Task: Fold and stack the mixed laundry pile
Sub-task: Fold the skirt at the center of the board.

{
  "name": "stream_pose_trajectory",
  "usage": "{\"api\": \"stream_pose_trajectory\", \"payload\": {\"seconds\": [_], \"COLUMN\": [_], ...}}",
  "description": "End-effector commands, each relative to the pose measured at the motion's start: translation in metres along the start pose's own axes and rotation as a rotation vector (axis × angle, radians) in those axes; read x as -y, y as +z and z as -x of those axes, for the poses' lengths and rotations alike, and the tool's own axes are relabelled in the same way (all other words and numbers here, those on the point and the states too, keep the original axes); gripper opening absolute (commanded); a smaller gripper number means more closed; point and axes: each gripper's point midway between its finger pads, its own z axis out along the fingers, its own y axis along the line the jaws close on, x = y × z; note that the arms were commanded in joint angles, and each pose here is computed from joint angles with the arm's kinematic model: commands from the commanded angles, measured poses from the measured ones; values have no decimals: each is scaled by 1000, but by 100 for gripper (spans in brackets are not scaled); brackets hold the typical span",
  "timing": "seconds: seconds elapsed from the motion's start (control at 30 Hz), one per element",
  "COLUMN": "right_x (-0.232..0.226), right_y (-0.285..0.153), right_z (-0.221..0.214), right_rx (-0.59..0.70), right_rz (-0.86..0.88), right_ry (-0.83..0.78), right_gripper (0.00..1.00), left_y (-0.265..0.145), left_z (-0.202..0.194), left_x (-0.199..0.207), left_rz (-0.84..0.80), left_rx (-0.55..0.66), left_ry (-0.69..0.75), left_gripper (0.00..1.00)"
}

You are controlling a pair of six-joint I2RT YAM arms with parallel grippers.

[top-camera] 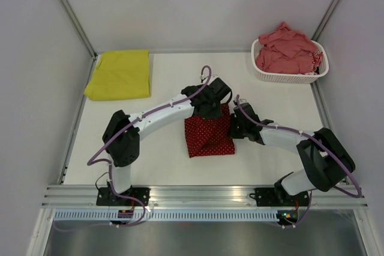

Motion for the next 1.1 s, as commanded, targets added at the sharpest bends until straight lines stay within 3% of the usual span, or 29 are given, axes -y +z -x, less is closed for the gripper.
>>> {"api": "stream_pose_trajectory", "payload": {"seconds": [0.0,0.57,0.63,0.7,0.9,0.93,1.07], "right_x": [16,19,20,21,44,49,52], "right_y": [-4,-20,-23,-27,-55,-61,-93], "right_z": [-13,4,6,10,19,14,22], "right_rx": [-39,23,29,45,112,101,177], "right_rz": [-41,-33,-41,-48,-169,-196,-196], "right_ry": [10,31,30,34,49,50,70], "right_gripper": [18,18,18,20,21,22,33], "left_y": [-1,54,55,53,2,-15,-57], "left_z": [13,-28,-31,-33,-15,-9,10], "left_x": [28,50,51,52,82,89,98], "left_rz": [-51,-65,-68,-80,-218,-256,-349], "left_rx": [44,-124,-139,-151,-96,-78,-11], "left_ry": [-46,-13,-10,-2,83,95,147], "left_gripper": [2,4,13,40,83,99,100]}}
